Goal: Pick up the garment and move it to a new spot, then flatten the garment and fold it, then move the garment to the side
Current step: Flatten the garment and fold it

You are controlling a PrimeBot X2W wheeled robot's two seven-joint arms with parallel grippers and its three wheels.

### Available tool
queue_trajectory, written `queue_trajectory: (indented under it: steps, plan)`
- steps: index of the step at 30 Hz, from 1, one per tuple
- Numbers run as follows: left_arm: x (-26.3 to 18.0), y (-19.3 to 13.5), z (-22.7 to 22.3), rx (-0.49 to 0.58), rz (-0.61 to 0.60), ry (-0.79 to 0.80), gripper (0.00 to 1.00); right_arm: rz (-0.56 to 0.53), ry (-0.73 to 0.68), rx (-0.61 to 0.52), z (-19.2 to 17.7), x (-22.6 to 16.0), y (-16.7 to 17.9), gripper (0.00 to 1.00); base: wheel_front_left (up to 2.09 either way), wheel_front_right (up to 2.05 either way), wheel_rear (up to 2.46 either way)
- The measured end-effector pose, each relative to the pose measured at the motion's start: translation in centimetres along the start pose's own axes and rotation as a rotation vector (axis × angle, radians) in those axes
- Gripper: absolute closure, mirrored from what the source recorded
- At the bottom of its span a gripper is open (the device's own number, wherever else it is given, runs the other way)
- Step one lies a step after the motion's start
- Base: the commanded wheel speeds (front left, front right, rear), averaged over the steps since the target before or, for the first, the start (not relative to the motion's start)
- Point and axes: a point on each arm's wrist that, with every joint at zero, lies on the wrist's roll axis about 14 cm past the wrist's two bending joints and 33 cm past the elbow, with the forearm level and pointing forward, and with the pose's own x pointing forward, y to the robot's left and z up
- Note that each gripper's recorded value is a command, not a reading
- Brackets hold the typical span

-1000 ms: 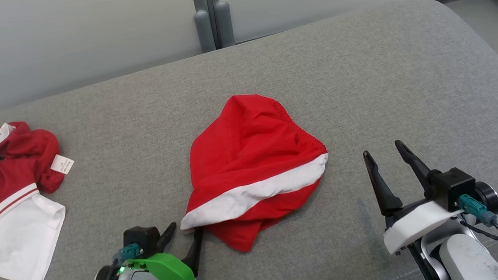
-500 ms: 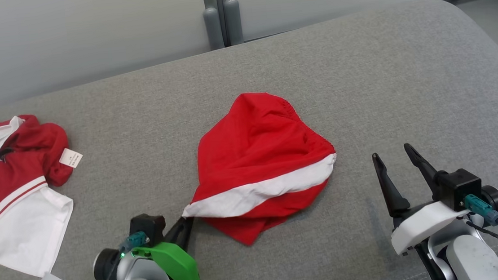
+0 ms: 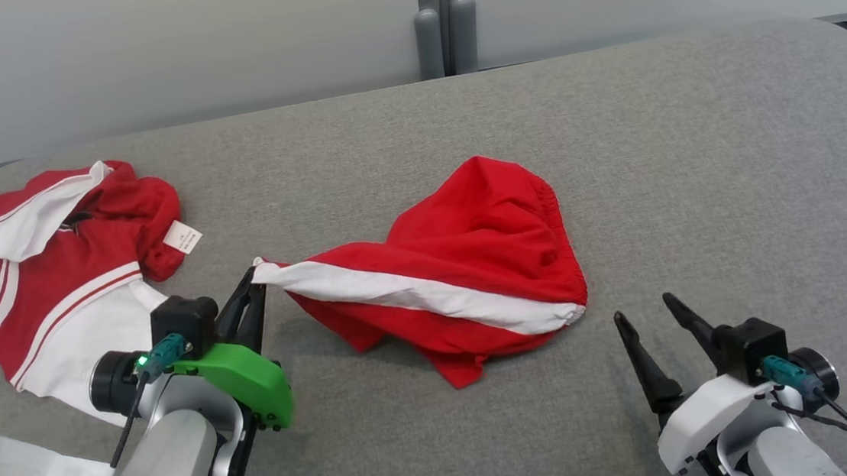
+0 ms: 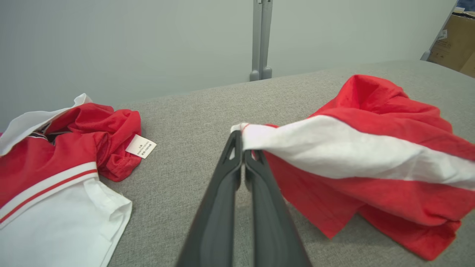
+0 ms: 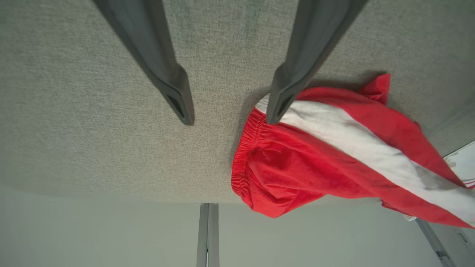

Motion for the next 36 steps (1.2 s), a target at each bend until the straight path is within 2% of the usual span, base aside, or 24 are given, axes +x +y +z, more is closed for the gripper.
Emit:
queue_trajectory:
  steps: [5, 12, 36]
  plan:
    - [-1.0, 1.7, 0.6, 0.0, 0.057, -0.023, 1.0, 0.072, 0.048, -0.002, -1.4, 0.3, 1.9, 0.0, 0.0, 0.0, 0.0]
    - [-3.2, 2.4, -1.6, -0.012, 0.098, 0.023, 1.0, 0.144, 0.118, 0.006, -3.3, 0.8, 3.9, 0.0, 0.0, 0.0, 0.0]
    - [-4.7, 3.2, -2.6, -0.02, 0.131, 0.035, 1.0, 0.285, 0.229, -0.001, -5.8, 3.2, 7.5, 0.02, 0.0, 0.0, 0.0]
